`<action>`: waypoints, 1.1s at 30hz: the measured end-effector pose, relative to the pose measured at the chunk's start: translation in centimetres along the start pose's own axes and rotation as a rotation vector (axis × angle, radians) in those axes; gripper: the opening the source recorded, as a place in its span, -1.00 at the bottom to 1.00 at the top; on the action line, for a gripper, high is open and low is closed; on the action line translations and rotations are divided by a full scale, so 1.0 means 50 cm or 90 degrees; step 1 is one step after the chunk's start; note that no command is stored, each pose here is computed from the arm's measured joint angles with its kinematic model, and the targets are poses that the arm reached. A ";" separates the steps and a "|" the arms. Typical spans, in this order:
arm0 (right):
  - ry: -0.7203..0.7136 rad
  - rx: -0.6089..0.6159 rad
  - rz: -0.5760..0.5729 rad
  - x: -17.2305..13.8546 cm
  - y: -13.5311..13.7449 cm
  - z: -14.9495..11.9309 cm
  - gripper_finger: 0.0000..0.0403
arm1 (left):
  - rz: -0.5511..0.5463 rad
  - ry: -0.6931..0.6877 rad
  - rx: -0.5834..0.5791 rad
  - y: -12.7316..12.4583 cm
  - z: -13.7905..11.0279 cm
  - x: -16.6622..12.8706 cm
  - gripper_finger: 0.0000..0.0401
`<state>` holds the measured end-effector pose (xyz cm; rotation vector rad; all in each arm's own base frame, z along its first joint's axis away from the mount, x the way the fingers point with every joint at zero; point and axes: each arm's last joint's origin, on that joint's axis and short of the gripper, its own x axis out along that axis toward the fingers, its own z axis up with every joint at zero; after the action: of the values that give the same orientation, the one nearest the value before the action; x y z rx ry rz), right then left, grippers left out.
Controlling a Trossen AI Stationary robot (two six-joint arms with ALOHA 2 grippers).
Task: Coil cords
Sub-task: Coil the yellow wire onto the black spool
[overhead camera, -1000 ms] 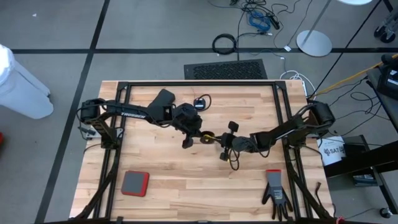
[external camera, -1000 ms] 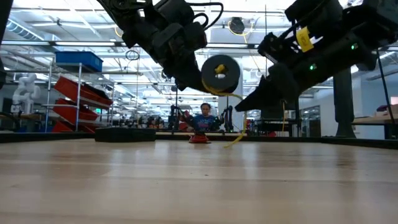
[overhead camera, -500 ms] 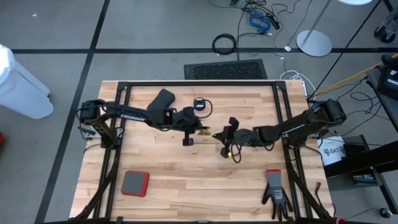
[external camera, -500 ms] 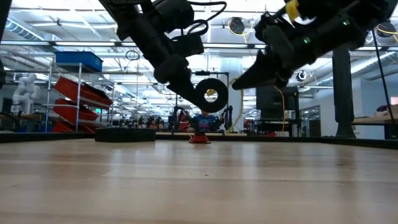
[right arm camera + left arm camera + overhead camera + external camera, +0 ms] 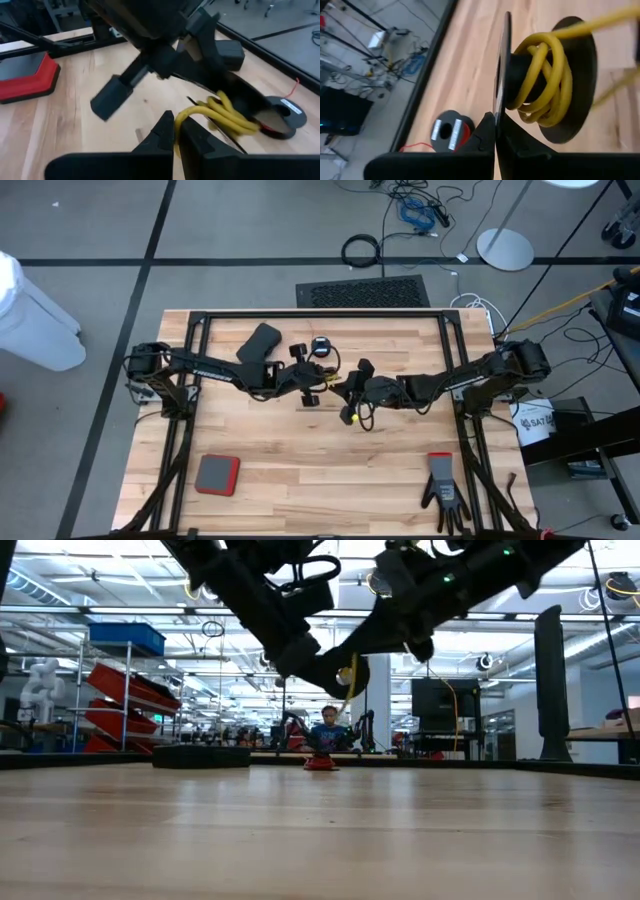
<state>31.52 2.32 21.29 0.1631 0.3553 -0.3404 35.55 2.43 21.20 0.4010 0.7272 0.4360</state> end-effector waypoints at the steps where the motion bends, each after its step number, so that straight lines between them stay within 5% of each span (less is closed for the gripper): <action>1: -0.004 -0.004 0.000 0.007 0.004 0.003 -1.00 | 0.006 -0.003 -0.002 0.001 0.001 0.000 -1.00; 14: -0.020 -0.111 -0.149 0.061 0.027 0.001 -1.00 | 0.004 -0.026 -0.079 0.002 0.008 0.001 -1.00; 22: -0.043 -0.194 -0.262 0.050 0.047 -0.005 -1.00 | -0.053 -0.084 -0.195 0.022 0.020 0.011 -1.00; 33: -0.055 -0.219 -0.290 0.047 0.049 0.000 -1.00 | -0.124 -0.131 -0.307 0.039 0.030 0.017 -1.00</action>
<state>34.46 3.93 20.67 -0.2755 0.3582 -0.7257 36.72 4.22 22.73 -0.0794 0.4353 0.3652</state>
